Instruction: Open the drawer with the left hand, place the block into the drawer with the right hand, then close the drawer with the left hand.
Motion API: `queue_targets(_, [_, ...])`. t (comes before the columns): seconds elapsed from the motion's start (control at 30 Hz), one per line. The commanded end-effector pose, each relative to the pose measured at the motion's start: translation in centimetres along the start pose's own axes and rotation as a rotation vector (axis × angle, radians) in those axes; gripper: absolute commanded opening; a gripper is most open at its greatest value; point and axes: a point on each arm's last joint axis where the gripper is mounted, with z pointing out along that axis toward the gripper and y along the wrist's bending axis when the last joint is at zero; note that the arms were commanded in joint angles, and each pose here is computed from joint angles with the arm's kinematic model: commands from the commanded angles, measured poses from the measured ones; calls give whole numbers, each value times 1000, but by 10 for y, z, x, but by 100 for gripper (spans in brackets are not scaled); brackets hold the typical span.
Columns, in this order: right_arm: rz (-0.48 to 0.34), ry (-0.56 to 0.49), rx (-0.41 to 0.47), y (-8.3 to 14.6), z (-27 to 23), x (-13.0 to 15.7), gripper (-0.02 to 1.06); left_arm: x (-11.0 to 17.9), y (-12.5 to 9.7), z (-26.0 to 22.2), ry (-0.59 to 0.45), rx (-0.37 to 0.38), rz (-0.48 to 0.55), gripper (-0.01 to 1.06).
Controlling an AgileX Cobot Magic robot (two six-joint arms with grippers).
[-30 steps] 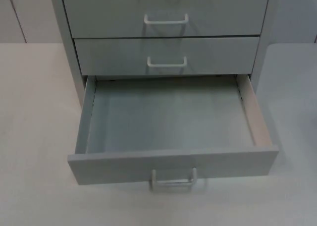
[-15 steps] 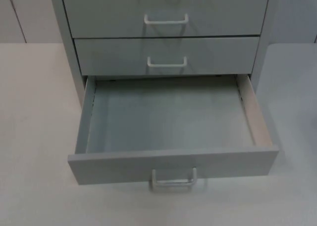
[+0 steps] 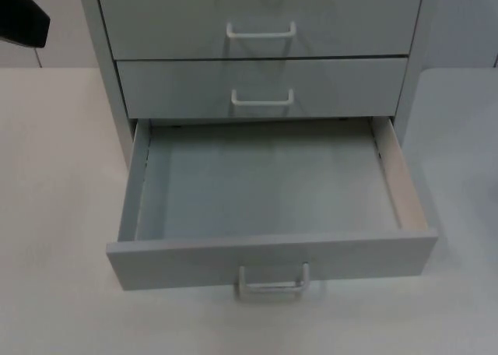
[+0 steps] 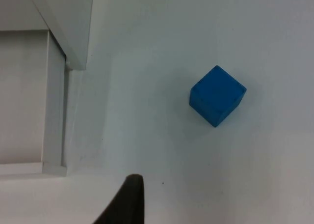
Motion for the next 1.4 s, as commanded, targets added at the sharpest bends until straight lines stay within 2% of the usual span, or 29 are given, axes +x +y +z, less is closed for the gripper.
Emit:
queue_targets(0.0, [1,4,2,-1,0,1,105,2,-2,-1,2,5,5,105])
queue_targets(0.2, [1,14,2,0,0,1,105,2,-2,-1,3,4,6,105])
queue_targets(0.43, [-1,76,1,-1,0,1,105,2,-2,-1,4,3,8,105])
queue_targets(0.67, [93,181,19,-2,22,-22,105,2,-2,-1,4,3,8,105])
queue_targets(0.77, [103,240,48,-5,42,-27,105,2,-2,-1,4,3,8,105])
queue_targets(0.83, [70,309,64,-7,62,-31,105,2,-2,-1,5,2,9,105])
queue_targets(1.03, [-22,418,64,-10,90,-47,105,2,-2,-1,5,2,5,105])
queue_targets(1.17, [-174,498,27,-11,119,-74,105,2,-2,-1,5,1,7,105])
queue_targets(1.2, [-174,498,27,-11,119,-74,105,2,-2,-1,5,1,7,105])
queue_targets(1.33, [-289,550,-1,-14,149,-95,105,2,-2,-1,6,0,8,105])
queue_targets(1.37, [-289,550,-1,-14,149,-95,105,2,-2,-1,6,0,8,105])
